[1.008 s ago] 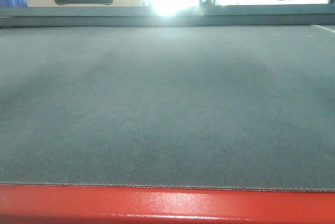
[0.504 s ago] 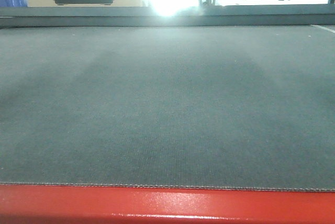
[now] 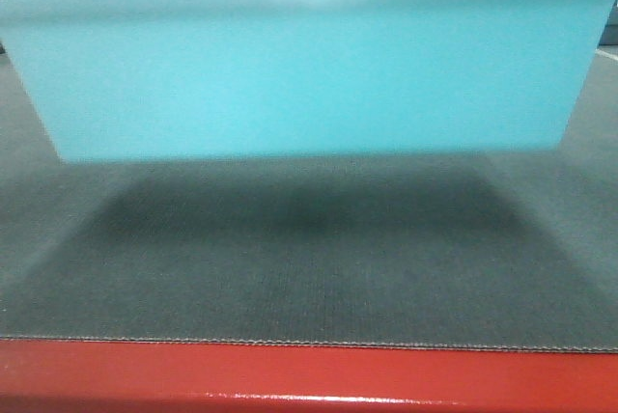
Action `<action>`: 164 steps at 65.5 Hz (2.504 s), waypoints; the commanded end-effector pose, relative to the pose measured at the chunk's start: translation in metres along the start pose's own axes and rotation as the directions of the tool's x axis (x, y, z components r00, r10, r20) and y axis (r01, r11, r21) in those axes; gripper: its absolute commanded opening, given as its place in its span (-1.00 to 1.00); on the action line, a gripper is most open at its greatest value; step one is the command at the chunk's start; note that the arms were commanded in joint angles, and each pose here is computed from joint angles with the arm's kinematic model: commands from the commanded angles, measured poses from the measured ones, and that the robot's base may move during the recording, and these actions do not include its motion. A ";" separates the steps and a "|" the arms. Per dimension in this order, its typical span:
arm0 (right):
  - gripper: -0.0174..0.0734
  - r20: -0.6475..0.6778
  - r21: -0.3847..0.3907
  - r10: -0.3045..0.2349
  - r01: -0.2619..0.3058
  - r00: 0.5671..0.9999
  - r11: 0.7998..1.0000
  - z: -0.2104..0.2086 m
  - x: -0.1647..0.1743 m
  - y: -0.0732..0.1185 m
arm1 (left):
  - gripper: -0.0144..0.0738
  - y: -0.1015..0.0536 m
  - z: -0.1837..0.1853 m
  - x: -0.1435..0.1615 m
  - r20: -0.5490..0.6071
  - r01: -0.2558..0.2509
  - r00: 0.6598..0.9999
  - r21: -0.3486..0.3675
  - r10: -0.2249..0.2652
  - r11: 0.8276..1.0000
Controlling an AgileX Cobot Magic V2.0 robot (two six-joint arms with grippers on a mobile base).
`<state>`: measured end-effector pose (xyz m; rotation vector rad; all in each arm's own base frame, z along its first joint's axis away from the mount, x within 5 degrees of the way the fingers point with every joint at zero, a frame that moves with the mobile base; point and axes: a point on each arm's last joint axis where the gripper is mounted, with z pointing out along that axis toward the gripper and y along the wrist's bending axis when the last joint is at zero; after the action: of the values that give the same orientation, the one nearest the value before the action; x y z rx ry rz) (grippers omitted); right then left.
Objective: Fetch blue bin and place on conveyor start
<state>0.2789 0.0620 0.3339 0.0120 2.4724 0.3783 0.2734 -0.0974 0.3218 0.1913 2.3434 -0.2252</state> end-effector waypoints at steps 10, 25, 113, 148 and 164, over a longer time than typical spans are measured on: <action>-0.94 -0.018 0.070 -0.054 0.055 0.998 0.996 0.029 -0.002 -0.014 | -0.92 0.008 0.018 0.002 0.088 -0.061 0.994 -0.027 0.063 0.998; -0.34 -0.080 0.081 -0.042 0.049 0.996 0.995 0.051 0.001 -0.019 | -0.81 0.008 0.038 0.006 0.052 -0.065 0.996 -0.029 0.067 0.997; -0.97 0.352 0.279 -0.190 0.091 0.916 0.956 -0.051 0.111 -0.063 | -0.92 0.064 -0.098 0.118 0.302 0.085 0.953 -0.209 -0.019 0.974; -0.97 0.799 0.269 -0.280 0.100 0.532 0.958 -0.120 0.163 -0.048 | -0.92 0.055 -0.154 0.156 0.602 0.066 0.795 -0.211 0.077 0.975; -0.97 0.825 0.268 -0.283 0.102 0.489 0.958 -0.124 0.162 -0.047 | -0.92 0.055 -0.156 0.157 0.610 0.066 0.788 -0.210 0.078 0.975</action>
<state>0.0809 0.0003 0.3165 0.0052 1.4959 0.0128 0.0687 0.0013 0.3111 0.0008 1.7176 -0.0097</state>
